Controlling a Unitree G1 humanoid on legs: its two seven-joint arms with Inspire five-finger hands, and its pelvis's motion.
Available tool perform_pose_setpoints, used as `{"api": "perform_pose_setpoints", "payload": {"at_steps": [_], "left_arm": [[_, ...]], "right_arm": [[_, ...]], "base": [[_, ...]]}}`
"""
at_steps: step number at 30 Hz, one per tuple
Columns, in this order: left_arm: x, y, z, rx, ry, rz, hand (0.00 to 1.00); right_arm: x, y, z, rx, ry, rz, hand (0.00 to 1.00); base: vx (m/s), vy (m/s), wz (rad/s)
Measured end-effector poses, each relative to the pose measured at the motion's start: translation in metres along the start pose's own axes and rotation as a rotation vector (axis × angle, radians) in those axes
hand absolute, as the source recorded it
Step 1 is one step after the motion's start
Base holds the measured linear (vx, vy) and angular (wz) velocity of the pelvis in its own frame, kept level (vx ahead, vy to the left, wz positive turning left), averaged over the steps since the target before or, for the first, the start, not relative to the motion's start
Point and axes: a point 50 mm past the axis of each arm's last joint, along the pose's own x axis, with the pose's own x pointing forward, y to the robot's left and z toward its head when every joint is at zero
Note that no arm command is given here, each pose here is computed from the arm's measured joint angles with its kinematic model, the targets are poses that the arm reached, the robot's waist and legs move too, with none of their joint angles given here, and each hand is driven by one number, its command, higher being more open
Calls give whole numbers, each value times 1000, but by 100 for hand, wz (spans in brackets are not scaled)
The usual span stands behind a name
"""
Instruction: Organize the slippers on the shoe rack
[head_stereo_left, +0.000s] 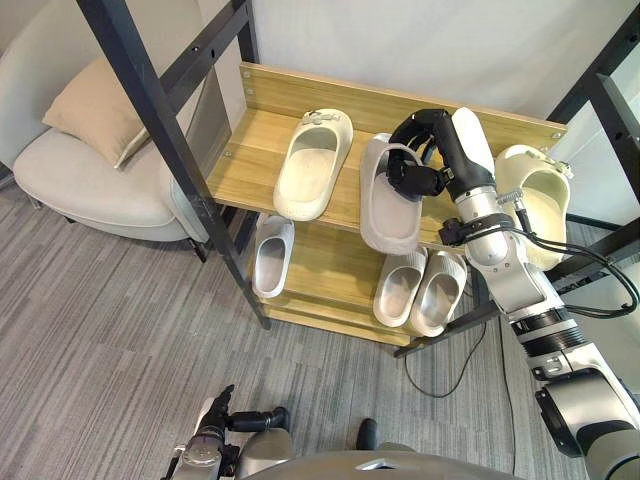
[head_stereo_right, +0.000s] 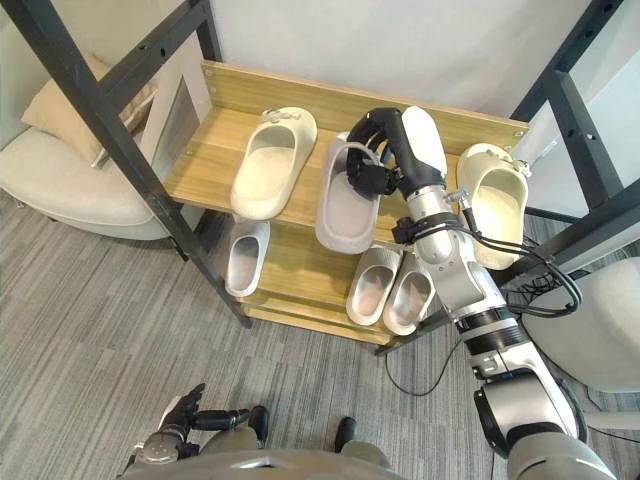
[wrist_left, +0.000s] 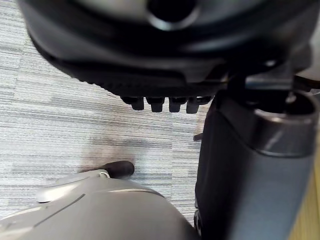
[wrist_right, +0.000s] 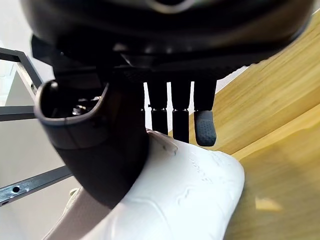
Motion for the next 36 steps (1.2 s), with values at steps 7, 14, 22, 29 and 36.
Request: {"api": "perform_pose_setpoints", "payload": {"at_steps": [7,14,22,29,36], "left_arm": [[0,0,0,2,5,-1,100],[1,-2,0,3,20,-16,100],[0,-9,-1,14,25,-39,100],[-1,-14,-4,47,34,-61,100],[-1,-15,-2,75,15,-72,100]], "right_arm": [[-14,0,23,33,-89,15,0],[-29,-32,77,128,-313,-172,0],[-52,-28,126,342,-562,-190,0],[-74,30,146,620,-581,211,0],[-97,96,113,703,-321,505,0]], "base": [[-1,1,-2],[-14,12,-9],[-4,0,0],[0,0,1],[-10,-17,27]]}}
